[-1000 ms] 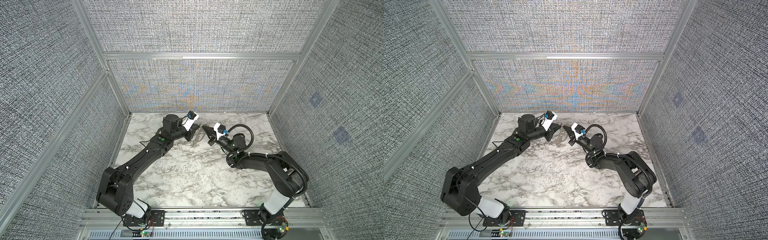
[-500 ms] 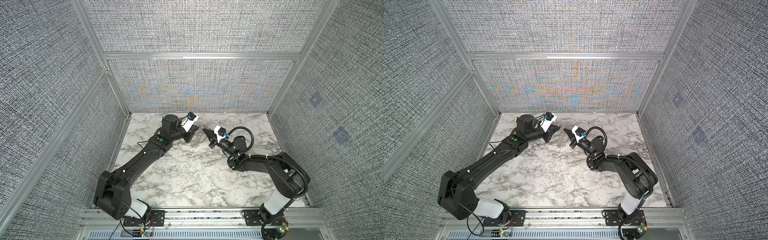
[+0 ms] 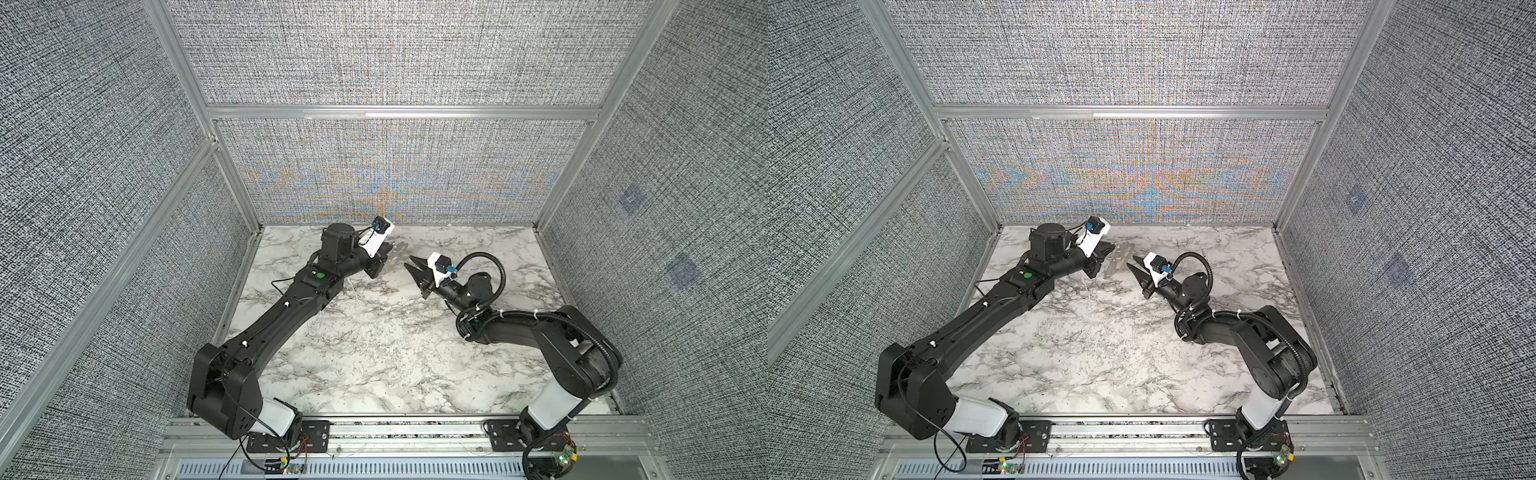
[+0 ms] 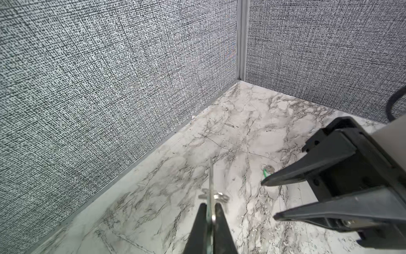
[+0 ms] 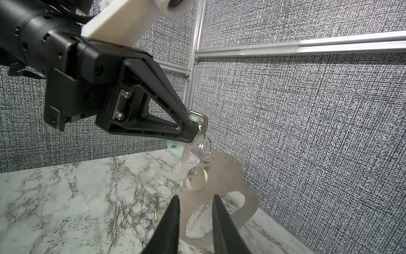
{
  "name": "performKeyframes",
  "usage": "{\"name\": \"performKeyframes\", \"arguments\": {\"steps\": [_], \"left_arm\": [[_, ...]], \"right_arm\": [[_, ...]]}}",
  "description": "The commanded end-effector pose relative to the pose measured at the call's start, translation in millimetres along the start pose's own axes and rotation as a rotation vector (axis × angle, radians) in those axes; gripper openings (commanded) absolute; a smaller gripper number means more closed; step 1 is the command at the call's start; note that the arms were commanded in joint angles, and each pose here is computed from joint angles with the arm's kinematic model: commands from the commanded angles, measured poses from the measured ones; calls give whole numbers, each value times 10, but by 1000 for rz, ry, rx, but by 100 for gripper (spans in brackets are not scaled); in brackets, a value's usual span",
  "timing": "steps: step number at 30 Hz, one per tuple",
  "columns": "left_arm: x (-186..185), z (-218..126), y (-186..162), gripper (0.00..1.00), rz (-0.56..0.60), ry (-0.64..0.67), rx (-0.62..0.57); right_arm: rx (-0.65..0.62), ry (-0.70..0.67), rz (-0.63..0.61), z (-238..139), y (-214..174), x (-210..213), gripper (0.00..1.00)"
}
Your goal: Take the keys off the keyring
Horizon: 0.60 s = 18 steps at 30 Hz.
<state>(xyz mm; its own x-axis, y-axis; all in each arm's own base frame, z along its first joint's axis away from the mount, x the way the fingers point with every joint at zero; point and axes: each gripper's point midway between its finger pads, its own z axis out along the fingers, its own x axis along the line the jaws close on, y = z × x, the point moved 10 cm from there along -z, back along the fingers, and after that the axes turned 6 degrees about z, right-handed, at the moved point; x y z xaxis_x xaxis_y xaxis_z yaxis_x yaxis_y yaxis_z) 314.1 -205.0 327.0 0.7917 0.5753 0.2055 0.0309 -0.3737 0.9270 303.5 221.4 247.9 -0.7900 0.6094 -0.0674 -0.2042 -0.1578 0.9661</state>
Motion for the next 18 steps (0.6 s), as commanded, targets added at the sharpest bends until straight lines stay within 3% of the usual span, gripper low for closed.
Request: {"name": "performKeyframes", "arguments": {"steps": [1, 18], "left_arm": [[52, -4, 85, 0, 0, 36, -37], [29, 46, 82, 0, -7, 34, -27]], "right_arm": [[30, 6, -1, 37, 43, -6, 31], [139, 28, 4, 286, 180, -8, 28]]}}
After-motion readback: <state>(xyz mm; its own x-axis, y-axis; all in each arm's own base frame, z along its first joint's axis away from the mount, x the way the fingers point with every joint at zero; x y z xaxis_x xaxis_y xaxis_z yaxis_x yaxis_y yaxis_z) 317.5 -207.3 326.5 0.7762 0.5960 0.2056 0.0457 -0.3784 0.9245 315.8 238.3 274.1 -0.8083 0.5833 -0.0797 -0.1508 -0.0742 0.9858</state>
